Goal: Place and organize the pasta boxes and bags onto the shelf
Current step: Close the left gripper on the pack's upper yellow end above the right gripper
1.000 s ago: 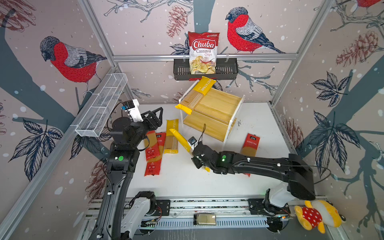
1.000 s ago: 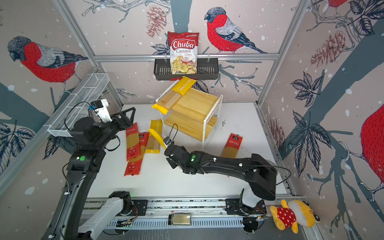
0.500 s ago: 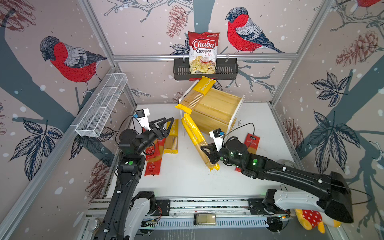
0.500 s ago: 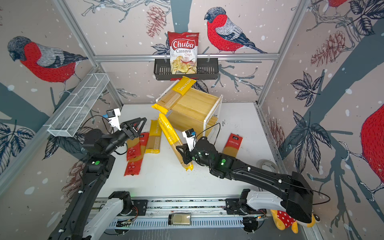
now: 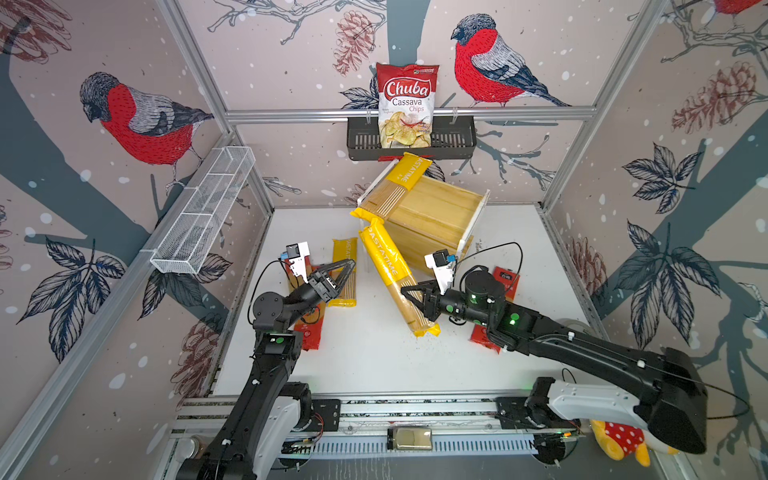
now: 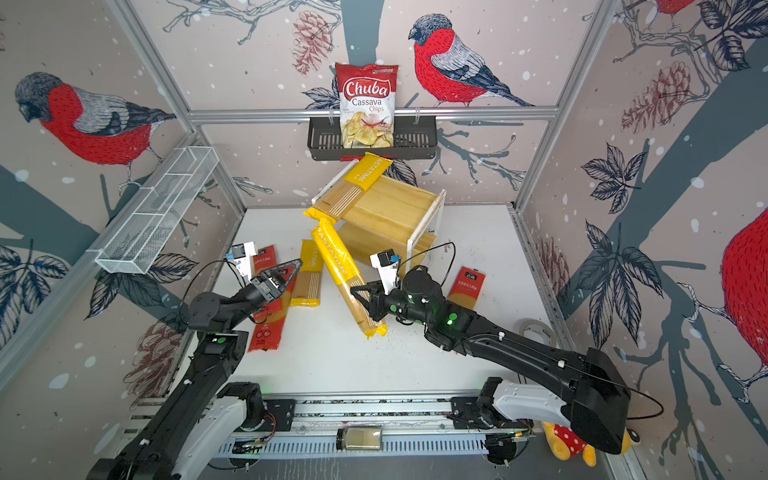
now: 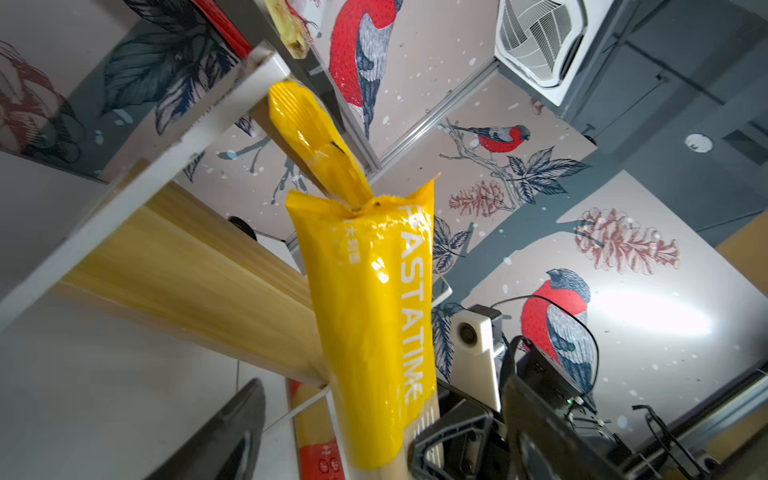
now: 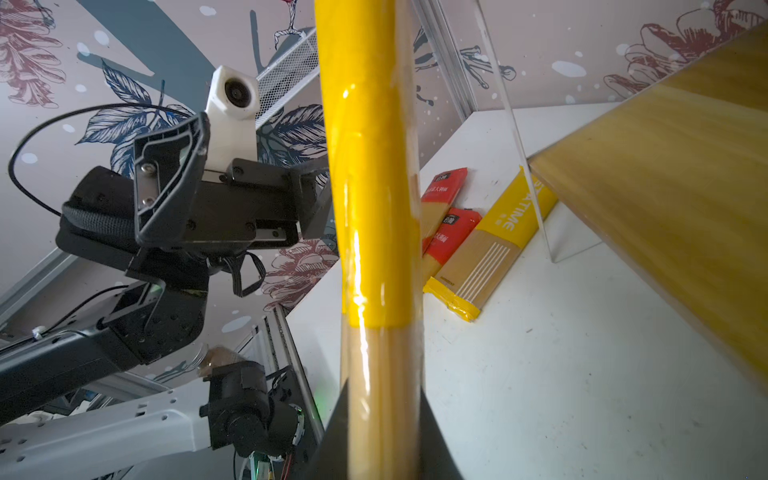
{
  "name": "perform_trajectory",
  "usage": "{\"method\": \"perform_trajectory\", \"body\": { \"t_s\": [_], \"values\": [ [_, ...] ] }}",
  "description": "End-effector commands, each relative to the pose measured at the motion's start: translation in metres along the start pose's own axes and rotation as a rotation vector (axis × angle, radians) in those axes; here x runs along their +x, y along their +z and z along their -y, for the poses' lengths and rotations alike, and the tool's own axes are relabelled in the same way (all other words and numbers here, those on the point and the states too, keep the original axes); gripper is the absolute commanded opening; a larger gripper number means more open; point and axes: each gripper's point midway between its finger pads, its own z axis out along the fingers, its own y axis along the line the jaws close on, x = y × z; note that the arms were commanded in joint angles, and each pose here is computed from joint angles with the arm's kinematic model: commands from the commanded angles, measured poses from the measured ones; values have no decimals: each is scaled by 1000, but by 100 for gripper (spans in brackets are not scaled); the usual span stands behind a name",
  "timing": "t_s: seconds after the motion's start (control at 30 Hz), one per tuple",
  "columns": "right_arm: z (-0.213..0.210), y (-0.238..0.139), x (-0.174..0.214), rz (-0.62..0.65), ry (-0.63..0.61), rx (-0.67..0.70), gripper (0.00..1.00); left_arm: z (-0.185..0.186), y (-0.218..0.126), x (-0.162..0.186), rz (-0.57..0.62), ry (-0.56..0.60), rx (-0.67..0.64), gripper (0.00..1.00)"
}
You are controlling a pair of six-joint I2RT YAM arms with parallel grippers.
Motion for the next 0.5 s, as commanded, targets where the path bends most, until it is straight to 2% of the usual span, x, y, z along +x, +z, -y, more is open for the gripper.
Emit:
{"method": "perform_trajectory", "body": {
  "t_s": [0.0, 0.17, 0.47],
  "values": [
    [-49, -7, -47, 151, -30, -209, 0, 20, 4, 2, 8, 43, 90, 87],
    [-64, -9, -55, 164, -12, -295, 0, 23, 11, 5, 4, 58, 116, 86],
    [-80, -11, -59, 162, 14, -398, 0, 50, 17, -14, 35, 111, 211, 80]
  ]
}}
